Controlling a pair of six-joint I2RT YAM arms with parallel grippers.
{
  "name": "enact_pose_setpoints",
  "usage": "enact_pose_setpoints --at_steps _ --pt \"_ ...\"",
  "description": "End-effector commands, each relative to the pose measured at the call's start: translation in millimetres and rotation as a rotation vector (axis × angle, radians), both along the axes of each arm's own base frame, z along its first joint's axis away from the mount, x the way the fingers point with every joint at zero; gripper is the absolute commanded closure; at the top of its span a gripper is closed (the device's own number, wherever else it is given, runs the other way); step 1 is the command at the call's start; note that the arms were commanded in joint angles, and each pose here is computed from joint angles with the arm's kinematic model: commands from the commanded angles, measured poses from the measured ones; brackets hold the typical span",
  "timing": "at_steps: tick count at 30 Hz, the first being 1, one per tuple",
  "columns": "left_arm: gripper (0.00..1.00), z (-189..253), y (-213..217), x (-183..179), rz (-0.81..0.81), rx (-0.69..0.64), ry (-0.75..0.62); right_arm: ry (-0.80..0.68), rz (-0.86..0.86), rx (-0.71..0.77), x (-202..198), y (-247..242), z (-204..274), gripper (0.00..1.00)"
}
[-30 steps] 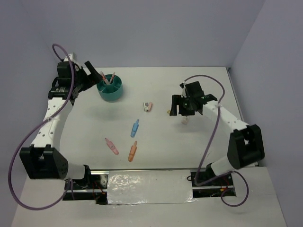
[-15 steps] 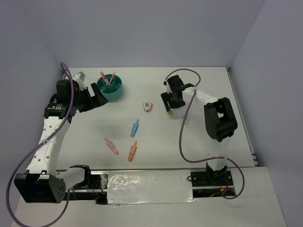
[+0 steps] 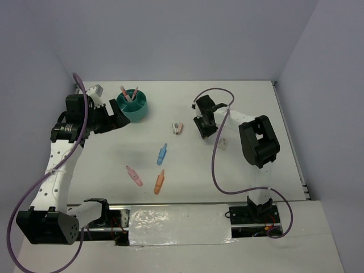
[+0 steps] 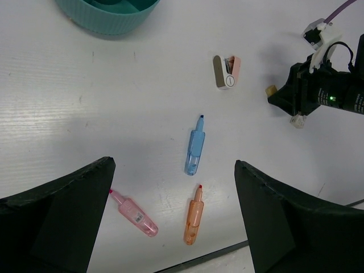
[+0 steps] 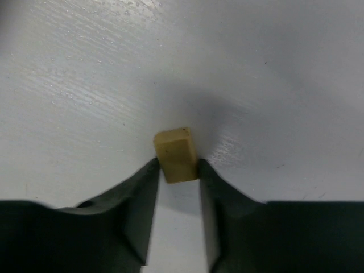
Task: Sort the stationery into containers
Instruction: Pick up the stationery from the center of the board.
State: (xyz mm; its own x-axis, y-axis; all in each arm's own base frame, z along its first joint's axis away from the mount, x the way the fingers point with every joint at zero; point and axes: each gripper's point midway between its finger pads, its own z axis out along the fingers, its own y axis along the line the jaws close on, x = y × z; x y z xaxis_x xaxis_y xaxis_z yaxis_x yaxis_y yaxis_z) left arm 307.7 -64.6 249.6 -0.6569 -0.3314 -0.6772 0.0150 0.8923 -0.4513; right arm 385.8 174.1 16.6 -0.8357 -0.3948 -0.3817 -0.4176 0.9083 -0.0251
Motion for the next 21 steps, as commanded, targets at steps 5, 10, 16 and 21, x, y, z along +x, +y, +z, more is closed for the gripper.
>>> enact_pose_setpoints --at_steps 5,10,16,21 --pt "0.01 16.3 -14.4 -1.7 -0.078 -0.041 -0.026 -0.024 0.000 0.054 -5.4 16.7 24.7 0.87" --pt "0.01 43.3 -54.0 -4.0 -0.194 -0.288 0.004 -0.255 0.268 0.555 -54.0 124.9 162.5 0.93" --pt "0.01 73.4 -119.7 -13.4 -0.306 -0.431 0.018 -0.341 0.465 0.763 -113.4 178.2 231.7 1.00" --pt "0.14 77.3 -130.5 -16.9 -0.300 -0.498 0.078 -0.428 0.510 0.801 -123.6 184.5 269.1 1.00"
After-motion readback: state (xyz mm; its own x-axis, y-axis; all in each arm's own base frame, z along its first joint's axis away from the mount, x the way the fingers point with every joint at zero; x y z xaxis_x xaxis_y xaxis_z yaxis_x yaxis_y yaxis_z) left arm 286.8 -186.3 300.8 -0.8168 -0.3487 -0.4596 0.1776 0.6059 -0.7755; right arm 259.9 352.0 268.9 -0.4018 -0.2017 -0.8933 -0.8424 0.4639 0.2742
